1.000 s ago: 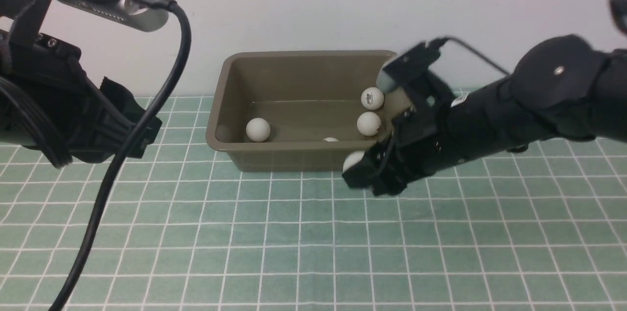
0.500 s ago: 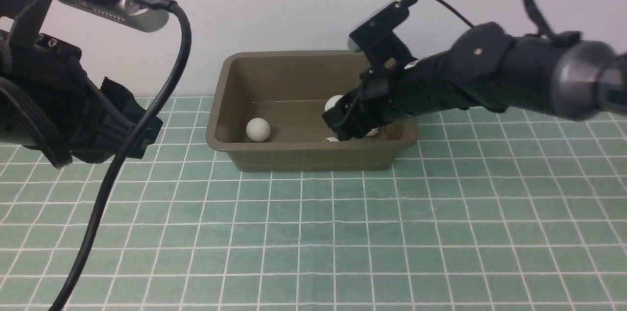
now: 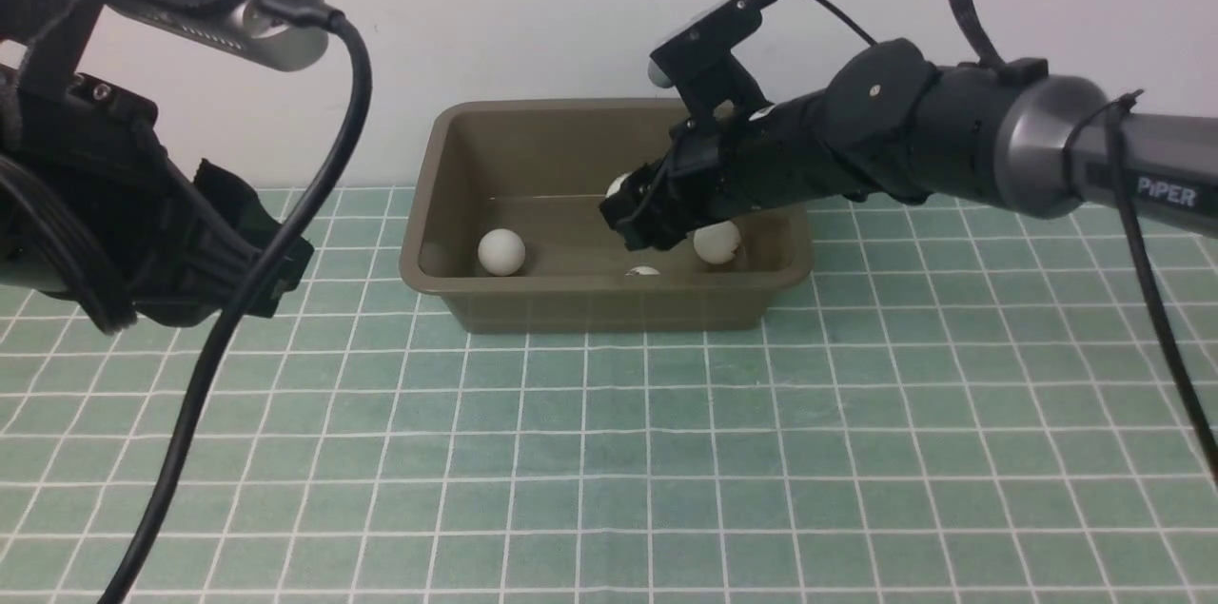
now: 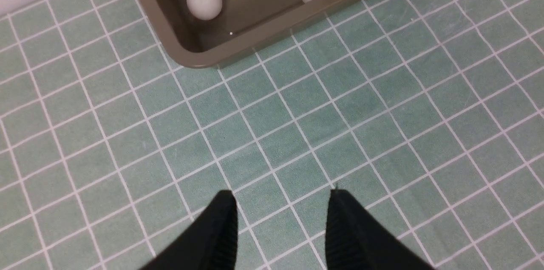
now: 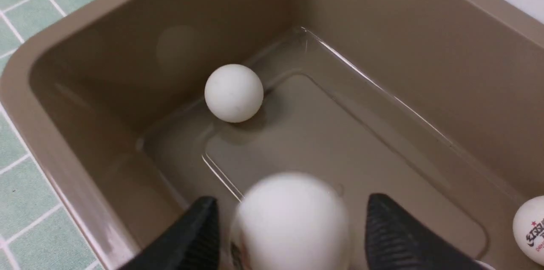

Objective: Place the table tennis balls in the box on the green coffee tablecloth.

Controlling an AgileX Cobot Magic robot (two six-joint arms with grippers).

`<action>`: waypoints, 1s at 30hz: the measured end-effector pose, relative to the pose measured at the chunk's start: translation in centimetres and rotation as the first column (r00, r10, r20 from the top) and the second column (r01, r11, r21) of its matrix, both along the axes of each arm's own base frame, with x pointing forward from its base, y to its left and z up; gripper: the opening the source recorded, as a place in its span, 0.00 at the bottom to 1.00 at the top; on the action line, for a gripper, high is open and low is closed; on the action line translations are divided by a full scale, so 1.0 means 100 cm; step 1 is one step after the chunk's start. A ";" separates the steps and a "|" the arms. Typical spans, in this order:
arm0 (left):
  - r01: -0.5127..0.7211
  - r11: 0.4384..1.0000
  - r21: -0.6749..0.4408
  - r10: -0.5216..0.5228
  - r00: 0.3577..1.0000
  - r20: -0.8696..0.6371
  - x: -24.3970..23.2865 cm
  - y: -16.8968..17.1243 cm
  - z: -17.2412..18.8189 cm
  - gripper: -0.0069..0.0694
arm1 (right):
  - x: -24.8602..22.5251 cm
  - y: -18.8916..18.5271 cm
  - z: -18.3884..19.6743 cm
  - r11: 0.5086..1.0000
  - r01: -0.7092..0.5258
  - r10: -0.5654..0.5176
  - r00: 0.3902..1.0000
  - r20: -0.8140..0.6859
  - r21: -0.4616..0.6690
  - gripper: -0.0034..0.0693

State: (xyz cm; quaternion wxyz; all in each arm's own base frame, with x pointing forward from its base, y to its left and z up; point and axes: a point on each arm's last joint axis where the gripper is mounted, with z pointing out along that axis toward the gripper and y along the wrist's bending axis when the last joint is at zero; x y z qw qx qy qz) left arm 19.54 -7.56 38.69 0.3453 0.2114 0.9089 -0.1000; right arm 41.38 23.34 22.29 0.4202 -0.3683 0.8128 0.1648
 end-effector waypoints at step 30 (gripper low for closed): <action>0.026 0.999 -0.037 -0.022 0.994 0.104 0.006 -0.004 0.007 0.44 | -0.102 -0.226 0.245 0.855 0.473 -0.518 0.807 0.284 0.215 0.70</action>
